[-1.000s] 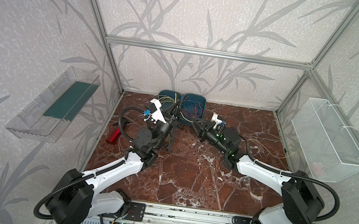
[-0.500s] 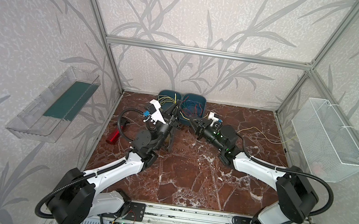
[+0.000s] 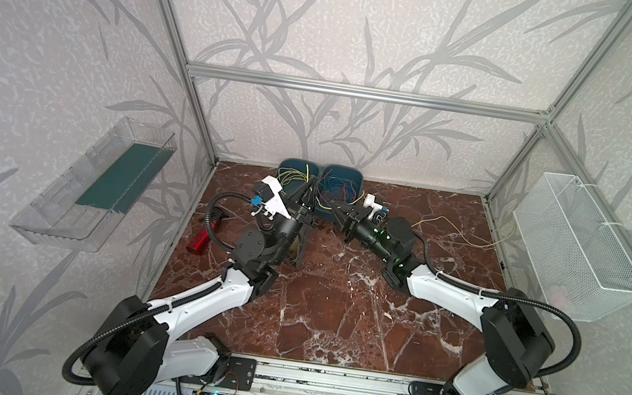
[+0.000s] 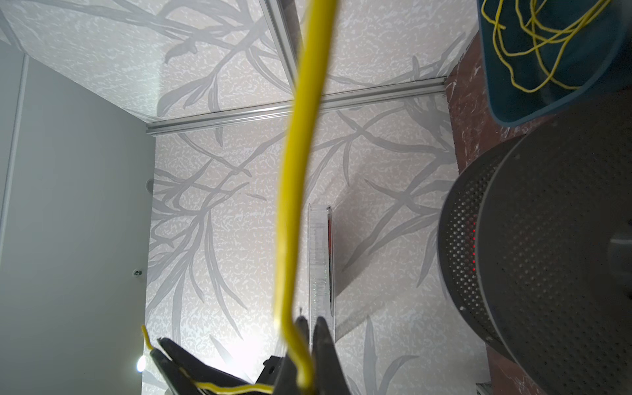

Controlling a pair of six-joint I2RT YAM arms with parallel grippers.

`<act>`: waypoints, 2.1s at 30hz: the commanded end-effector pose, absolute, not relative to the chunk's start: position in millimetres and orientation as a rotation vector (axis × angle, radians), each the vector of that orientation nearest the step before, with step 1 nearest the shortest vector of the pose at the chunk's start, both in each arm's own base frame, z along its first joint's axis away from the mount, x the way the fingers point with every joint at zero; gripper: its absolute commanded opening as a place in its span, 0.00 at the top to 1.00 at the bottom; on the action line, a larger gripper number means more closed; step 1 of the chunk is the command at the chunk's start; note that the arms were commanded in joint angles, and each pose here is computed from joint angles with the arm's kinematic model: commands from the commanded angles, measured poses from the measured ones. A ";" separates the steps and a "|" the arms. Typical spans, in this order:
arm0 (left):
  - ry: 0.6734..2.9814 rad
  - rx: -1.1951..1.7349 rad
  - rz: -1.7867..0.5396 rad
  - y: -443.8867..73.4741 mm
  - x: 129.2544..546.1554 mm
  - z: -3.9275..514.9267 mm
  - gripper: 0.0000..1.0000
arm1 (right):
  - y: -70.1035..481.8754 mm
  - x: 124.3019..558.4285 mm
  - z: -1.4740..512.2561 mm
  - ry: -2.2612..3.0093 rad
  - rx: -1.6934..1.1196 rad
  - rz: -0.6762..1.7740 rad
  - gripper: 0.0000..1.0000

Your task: Wrap the cables

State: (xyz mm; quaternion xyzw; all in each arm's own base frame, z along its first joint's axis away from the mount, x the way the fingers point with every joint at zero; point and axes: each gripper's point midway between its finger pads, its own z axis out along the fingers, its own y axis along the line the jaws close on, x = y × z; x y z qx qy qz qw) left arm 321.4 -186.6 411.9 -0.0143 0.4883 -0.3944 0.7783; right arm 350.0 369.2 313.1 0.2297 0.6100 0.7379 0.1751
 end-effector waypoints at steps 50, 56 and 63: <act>2.449 0.176 -0.283 -106.3 329.4 250.1 0.53 | 410.7 354.7 271.6 2.035 -0.936 0.947 1.00; 2.511 0.202 -0.263 -103.7 319.7 228.3 0.55 | 418.5 357.4 275.0 2.005 -0.981 0.923 1.00; 2.551 0.142 -0.233 -101.2 328.4 208.1 0.69 | 421.7 356.3 282.3 1.978 -1.016 0.890 1.00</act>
